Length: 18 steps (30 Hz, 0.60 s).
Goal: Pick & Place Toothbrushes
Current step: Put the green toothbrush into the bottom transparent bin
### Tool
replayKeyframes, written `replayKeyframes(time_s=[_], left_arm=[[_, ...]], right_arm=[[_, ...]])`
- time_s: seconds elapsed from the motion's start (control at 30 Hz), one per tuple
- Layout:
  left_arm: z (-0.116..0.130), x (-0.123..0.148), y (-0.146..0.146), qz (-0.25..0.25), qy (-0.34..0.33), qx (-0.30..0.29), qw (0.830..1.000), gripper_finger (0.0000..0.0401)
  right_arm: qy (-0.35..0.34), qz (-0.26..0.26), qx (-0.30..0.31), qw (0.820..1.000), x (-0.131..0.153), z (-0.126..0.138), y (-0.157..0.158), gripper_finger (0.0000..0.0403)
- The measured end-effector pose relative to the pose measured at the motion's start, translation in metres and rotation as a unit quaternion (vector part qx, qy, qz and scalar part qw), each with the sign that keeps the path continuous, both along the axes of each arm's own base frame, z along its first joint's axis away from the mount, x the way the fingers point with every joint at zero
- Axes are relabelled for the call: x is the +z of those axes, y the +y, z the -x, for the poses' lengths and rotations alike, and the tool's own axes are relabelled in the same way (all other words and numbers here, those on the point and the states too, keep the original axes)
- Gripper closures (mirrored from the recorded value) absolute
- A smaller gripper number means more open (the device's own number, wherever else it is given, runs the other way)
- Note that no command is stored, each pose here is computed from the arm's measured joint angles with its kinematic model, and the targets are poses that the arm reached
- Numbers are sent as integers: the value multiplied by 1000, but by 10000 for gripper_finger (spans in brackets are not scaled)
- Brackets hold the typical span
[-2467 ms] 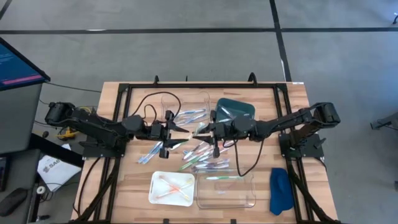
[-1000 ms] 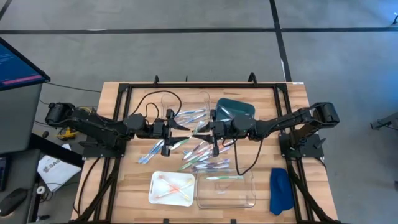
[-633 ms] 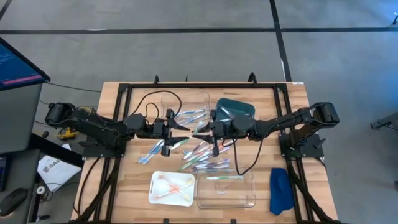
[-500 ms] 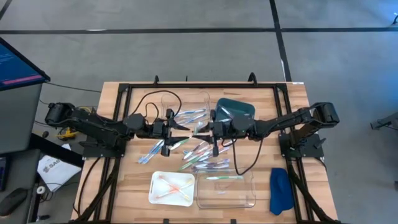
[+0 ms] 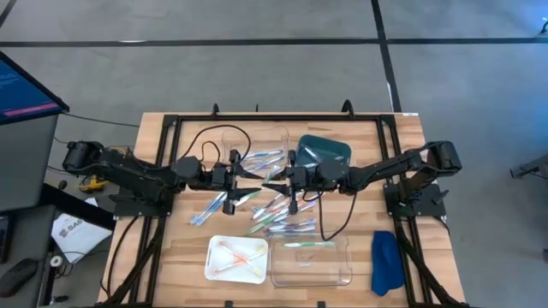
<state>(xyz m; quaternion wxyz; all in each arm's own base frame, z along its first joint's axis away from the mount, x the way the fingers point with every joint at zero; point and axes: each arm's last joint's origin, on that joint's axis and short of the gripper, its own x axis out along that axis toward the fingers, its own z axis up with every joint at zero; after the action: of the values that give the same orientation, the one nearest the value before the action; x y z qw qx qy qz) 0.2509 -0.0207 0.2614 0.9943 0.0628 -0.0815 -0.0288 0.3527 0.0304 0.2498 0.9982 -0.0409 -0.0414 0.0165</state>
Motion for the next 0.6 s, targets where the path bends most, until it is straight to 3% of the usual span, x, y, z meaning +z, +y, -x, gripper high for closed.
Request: replayKeyframes(time_s=[0.6], left_arm=[[-2,-2,1,3,5,14,1000,266]], right_arm=[[3,1,2,1000,-5,-2,2,351]])
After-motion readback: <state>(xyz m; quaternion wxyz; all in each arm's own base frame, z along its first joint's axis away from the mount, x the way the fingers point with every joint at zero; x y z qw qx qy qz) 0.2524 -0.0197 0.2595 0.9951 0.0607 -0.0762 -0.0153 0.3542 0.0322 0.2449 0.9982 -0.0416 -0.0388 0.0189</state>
